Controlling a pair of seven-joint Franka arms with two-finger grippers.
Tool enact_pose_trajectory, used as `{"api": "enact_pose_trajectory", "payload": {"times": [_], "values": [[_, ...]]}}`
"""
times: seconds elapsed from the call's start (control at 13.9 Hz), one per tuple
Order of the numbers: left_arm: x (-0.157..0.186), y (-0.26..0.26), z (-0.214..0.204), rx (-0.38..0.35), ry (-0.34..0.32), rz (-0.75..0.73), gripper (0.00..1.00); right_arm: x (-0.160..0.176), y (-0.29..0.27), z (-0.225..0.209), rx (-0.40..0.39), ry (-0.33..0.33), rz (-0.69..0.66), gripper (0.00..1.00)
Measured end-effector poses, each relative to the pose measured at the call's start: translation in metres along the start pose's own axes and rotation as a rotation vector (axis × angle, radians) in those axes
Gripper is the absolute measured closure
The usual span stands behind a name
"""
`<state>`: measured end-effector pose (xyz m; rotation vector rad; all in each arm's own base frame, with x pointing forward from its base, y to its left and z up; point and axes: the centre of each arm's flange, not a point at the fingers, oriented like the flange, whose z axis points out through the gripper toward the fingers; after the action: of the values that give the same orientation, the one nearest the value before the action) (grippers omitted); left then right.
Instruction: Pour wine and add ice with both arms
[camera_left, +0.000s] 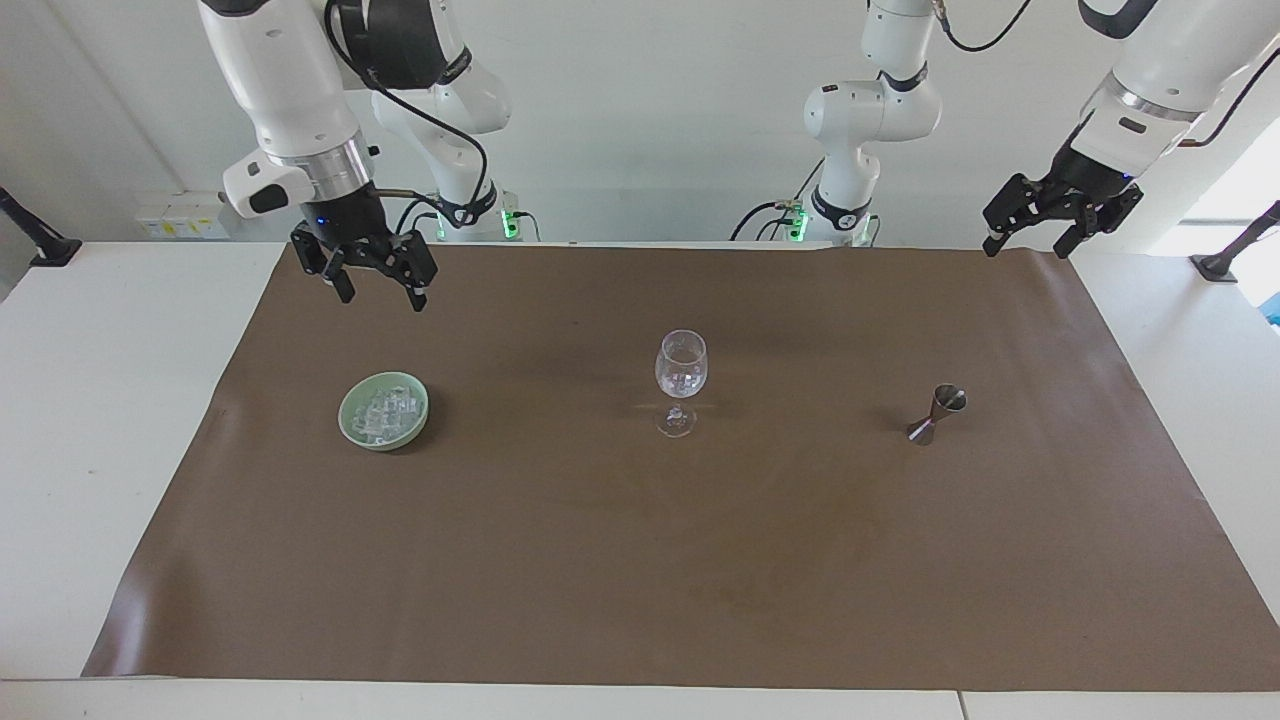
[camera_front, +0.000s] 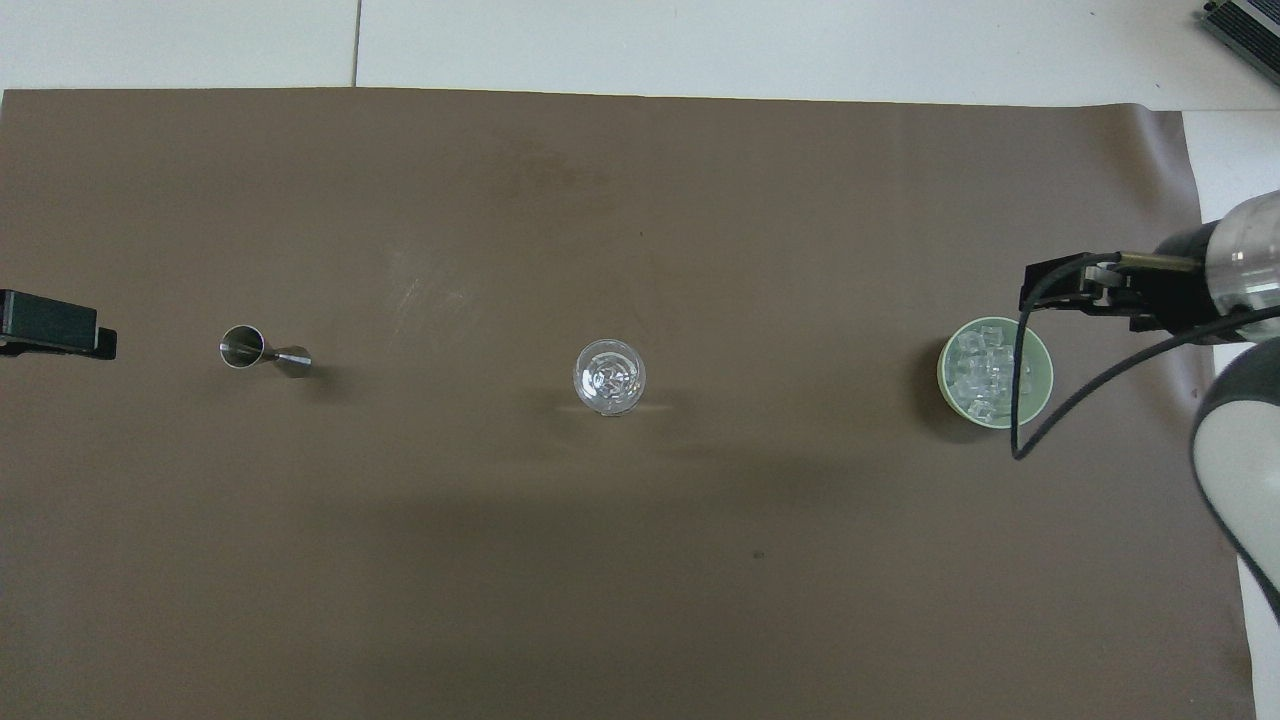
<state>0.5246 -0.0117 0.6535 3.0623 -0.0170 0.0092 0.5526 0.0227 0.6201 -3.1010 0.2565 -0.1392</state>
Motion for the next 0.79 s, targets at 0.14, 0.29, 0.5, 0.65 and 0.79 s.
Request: {"api": "enact_pose_trajectory", "payload": {"times": [0.14,0.29,0.5,0.65,0.79], "values": [[0.000,0.000,0.000,0.000,0.000,0.000,0.00,0.000,0.020,-0.020,-0.004,-0.014,-0.011,0.00],[0.000,0.000,0.000,0.000,0.000,0.000,0.00,-0.001,0.023,-0.029,-0.006,-0.020,-0.012,0.00],[0.000,0.000,0.000,0.000,0.000,0.000,0.00,-0.004,0.022,-0.021,-0.011,-0.052,-0.014,0.00],[0.000,0.000,0.000,0.000,0.000,0.000,0.00,-0.004,0.020,-0.016,-0.012,-0.062,-0.018,0.00],[0.000,0.000,0.000,0.000,0.000,0.000,0.00,-0.005,0.018,-0.016,-0.012,-0.062,-0.020,0.00]]}}
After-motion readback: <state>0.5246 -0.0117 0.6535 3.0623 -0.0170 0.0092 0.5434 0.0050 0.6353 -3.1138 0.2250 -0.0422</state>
